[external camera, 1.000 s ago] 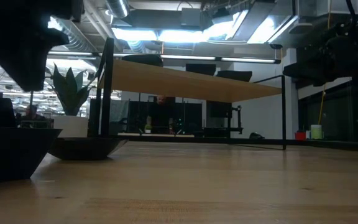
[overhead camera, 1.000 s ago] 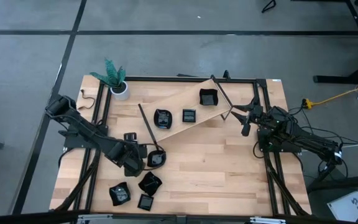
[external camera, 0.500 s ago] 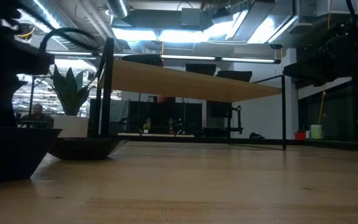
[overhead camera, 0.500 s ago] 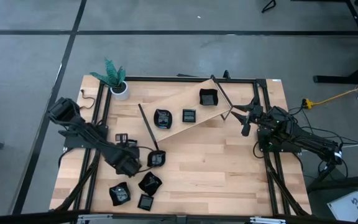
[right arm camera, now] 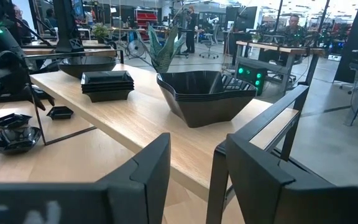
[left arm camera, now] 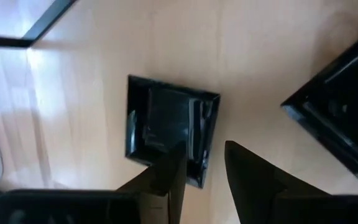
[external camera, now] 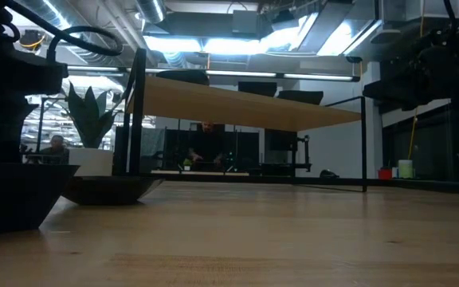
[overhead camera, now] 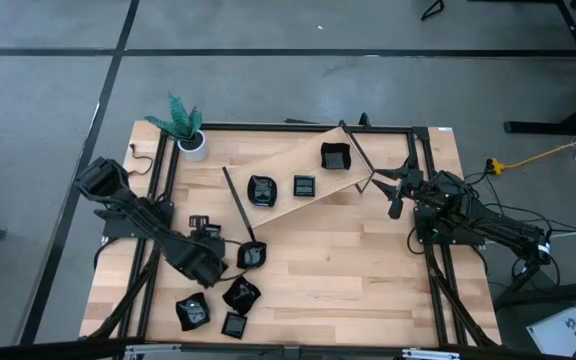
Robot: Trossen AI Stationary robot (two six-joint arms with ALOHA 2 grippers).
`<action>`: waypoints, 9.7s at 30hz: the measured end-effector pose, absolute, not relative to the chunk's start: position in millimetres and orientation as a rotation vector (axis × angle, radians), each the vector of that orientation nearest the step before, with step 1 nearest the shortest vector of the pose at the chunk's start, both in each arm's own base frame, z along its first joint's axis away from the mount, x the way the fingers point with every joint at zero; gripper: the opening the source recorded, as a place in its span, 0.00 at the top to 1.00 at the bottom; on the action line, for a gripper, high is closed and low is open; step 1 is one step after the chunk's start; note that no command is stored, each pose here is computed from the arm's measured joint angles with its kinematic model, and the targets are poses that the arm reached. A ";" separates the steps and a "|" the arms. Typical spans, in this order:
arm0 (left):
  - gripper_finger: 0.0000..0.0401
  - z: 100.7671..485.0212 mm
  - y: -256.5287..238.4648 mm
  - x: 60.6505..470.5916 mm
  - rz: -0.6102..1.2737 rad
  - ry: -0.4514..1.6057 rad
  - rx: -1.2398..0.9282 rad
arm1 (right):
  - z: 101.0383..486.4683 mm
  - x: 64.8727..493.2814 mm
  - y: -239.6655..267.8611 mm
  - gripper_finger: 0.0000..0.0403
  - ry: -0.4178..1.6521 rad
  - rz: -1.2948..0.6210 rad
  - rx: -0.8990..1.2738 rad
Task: Pick & Place Mini shaped plates
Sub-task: Stack the black square plate on top of the black square plate on the shelf
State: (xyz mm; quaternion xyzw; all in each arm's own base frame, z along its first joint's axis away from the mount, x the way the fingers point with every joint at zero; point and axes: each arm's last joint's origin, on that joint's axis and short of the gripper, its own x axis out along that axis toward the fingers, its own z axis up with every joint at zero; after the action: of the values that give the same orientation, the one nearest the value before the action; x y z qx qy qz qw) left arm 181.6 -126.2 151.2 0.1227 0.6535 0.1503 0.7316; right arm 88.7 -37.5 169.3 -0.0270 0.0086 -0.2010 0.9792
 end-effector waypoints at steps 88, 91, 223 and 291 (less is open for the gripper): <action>0.99 307.4 -116.3 277.4 -0.205 0.690 0.205 | 169.3 88.7 -37.5 0.62 0.017 -0.404 -0.055; 0.99 312.7 -105.9 286.2 -0.188 0.619 0.247 | 169.3 88.7 -37.5 0.62 0.018 -0.404 -0.055; 0.68 260.3 -28.0 364.6 0.516 0.548 0.263 | 169.3 88.7 -37.5 0.62 0.017 -0.405 -0.055; 0.99 262.9 -14.0 368.1 0.557 0.477 0.093 | 169.3 88.7 -37.5 0.62 0.017 -0.404 -0.055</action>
State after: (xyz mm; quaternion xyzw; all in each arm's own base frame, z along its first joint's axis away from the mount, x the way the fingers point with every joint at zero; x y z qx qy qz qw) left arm 368.1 -14.0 262.9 0.0455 0.2332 0.2720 0.9325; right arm 88.7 -37.5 169.3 -0.0272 0.0086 -0.2007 0.9792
